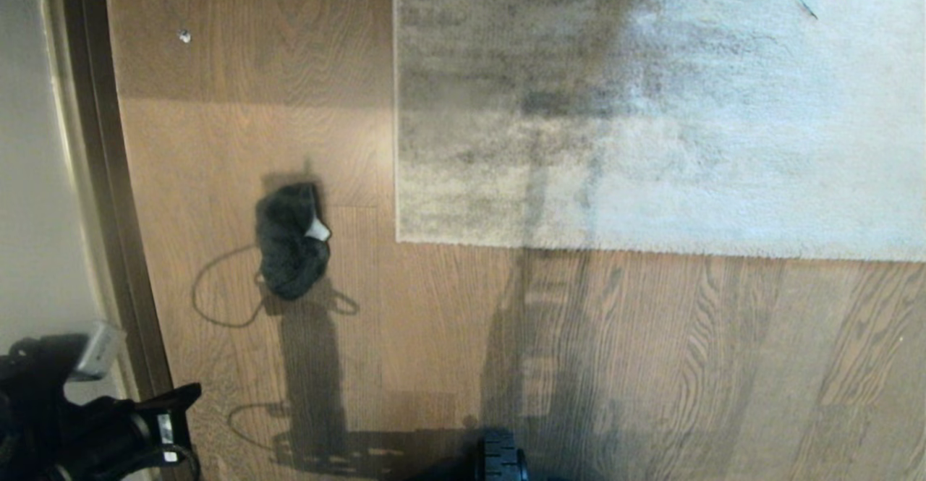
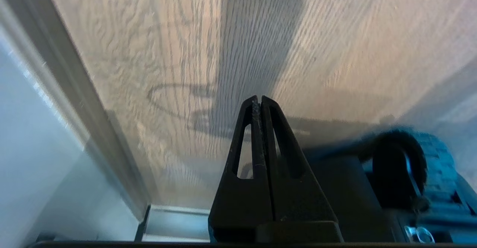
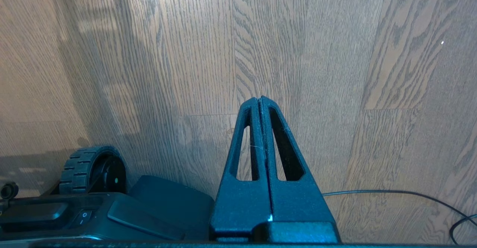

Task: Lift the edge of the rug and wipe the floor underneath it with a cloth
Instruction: Pick up the rag

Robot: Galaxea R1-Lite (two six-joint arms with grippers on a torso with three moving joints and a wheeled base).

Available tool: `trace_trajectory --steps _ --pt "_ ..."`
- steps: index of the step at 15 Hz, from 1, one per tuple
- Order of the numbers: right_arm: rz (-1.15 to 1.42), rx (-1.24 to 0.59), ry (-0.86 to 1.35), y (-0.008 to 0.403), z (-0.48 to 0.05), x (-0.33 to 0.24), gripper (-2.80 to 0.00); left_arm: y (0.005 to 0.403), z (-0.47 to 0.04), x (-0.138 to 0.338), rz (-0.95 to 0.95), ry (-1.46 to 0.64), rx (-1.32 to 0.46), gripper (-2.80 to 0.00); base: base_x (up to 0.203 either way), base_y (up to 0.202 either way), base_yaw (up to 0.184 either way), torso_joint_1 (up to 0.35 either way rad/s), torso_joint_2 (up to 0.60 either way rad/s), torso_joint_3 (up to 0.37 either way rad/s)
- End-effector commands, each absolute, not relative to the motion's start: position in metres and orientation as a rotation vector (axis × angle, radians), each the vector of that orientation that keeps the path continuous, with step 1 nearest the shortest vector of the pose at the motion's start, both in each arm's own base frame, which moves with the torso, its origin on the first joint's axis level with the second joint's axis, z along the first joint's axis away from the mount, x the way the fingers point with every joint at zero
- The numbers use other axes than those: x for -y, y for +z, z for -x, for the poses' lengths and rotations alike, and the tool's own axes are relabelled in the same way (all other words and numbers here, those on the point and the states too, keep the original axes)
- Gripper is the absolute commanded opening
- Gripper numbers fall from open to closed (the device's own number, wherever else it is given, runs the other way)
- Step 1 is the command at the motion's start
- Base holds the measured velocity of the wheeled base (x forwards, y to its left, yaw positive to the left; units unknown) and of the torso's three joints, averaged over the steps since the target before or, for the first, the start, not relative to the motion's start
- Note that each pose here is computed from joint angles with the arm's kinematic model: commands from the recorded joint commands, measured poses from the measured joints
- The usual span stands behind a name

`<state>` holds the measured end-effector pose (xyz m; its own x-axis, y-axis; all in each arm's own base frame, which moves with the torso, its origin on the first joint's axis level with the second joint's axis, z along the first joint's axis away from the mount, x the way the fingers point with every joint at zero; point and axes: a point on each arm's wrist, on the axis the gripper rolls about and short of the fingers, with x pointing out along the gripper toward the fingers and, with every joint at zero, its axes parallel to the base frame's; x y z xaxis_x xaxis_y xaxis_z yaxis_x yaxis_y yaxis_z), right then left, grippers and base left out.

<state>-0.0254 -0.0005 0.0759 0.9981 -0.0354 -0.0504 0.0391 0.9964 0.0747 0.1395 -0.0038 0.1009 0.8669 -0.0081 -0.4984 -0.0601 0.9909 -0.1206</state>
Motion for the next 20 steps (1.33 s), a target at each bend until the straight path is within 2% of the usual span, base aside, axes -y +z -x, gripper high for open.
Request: trace_trajectory --steps 1,9,20 --pt "-0.076 -0.049 -0.037 0.076 0.025 0.000 -2.80 0.086 -0.163 0.004 0.134 0.032 -0.556 -2.80 0.000 0.000 0.000 0.000 0.00 0.000" --pt "-0.076 -0.049 -0.037 0.076 0.025 0.000 -2.80 0.087 -0.208 0.005 0.148 0.017 -0.368 -2.80 0.000 0.000 0.000 0.000 0.00 0.000" --pt "-0.076 -0.049 -0.037 0.076 0.025 0.000 -2.80 0.081 -0.235 0.004 0.151 0.013 -0.304 -2.80 0.000 0.000 0.000 0.000 0.00 0.000"
